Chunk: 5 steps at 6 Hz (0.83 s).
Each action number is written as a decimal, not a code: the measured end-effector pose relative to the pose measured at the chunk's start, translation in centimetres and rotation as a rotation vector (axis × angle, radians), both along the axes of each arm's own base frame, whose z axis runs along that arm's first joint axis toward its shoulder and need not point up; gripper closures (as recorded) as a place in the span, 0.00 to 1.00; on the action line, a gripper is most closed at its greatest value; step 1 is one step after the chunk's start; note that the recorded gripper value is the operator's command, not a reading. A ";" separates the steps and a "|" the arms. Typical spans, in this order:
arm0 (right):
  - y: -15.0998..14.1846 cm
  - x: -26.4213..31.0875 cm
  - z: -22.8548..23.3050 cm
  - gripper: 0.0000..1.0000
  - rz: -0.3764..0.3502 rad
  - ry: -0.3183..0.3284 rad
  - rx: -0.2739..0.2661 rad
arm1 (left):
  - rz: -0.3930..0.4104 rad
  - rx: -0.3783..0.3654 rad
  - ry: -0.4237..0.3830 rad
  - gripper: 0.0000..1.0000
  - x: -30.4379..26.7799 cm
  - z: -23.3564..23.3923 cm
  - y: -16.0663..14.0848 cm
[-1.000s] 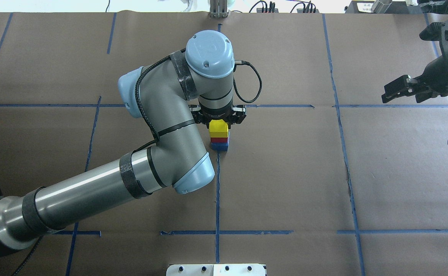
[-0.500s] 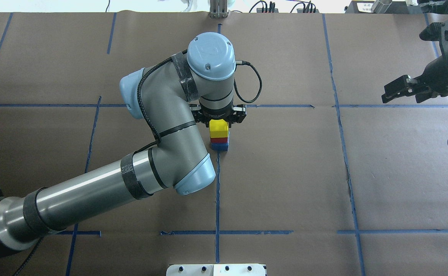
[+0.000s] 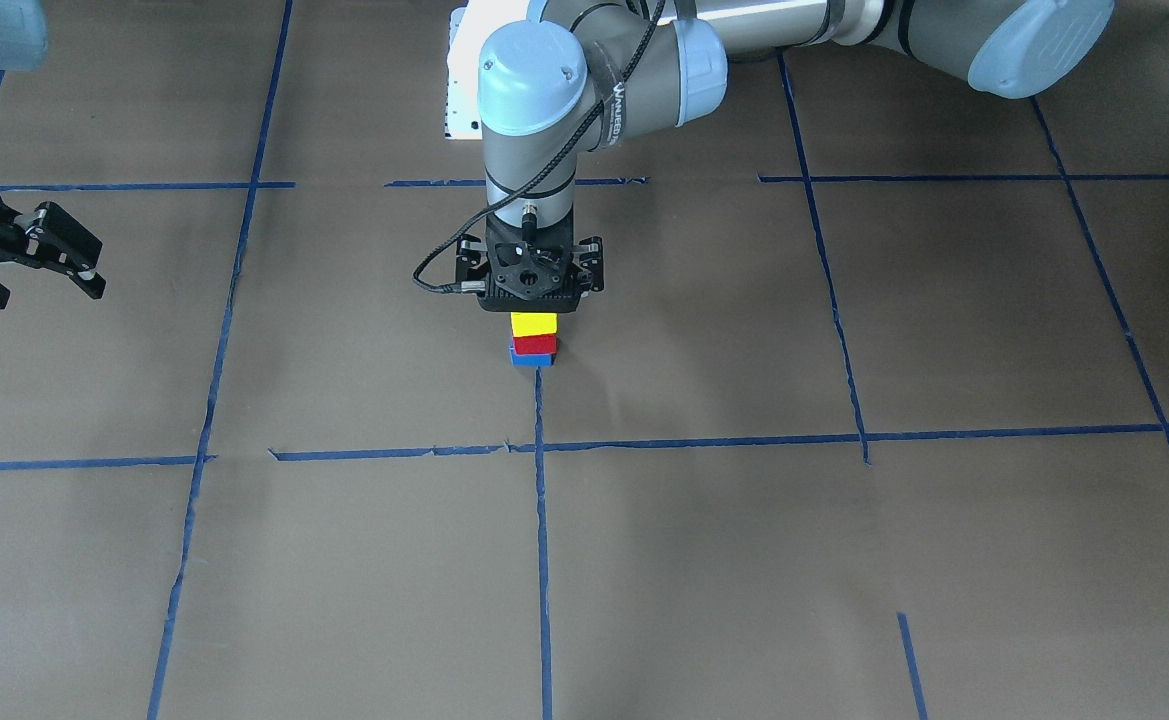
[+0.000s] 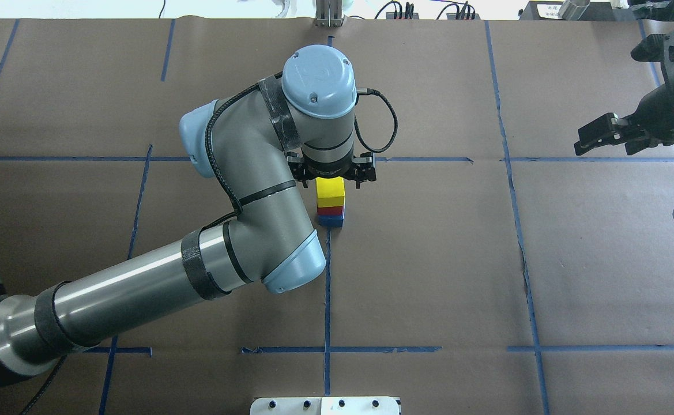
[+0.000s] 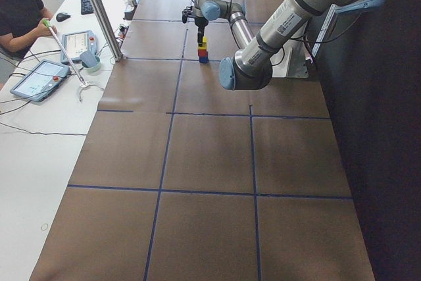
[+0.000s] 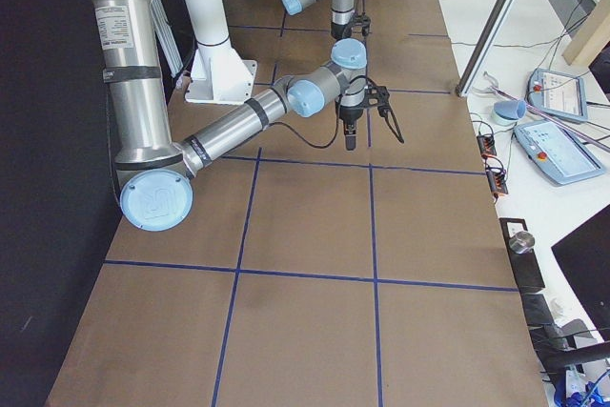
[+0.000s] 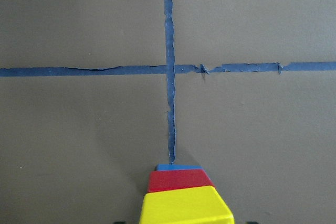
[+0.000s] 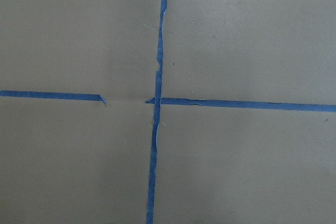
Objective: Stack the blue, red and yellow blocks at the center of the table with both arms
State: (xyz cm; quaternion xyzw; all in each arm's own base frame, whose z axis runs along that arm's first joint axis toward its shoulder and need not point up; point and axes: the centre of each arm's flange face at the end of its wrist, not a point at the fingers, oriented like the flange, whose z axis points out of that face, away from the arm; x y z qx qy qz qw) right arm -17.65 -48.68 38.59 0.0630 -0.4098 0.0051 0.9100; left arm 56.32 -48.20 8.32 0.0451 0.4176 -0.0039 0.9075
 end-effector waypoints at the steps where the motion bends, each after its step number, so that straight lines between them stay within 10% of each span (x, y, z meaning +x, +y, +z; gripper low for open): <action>1: 0.0 0.0 0.1 0.00 0.000 0.002 -0.002 | -0.017 0.020 0.034 0.00 -2.3 -1.3 -0.1; 5: -0.8 5.5 4.4 0.00 -0.004 0.051 0.016 | 0.036 0.142 0.066 0.00 -21.1 10.4 1.1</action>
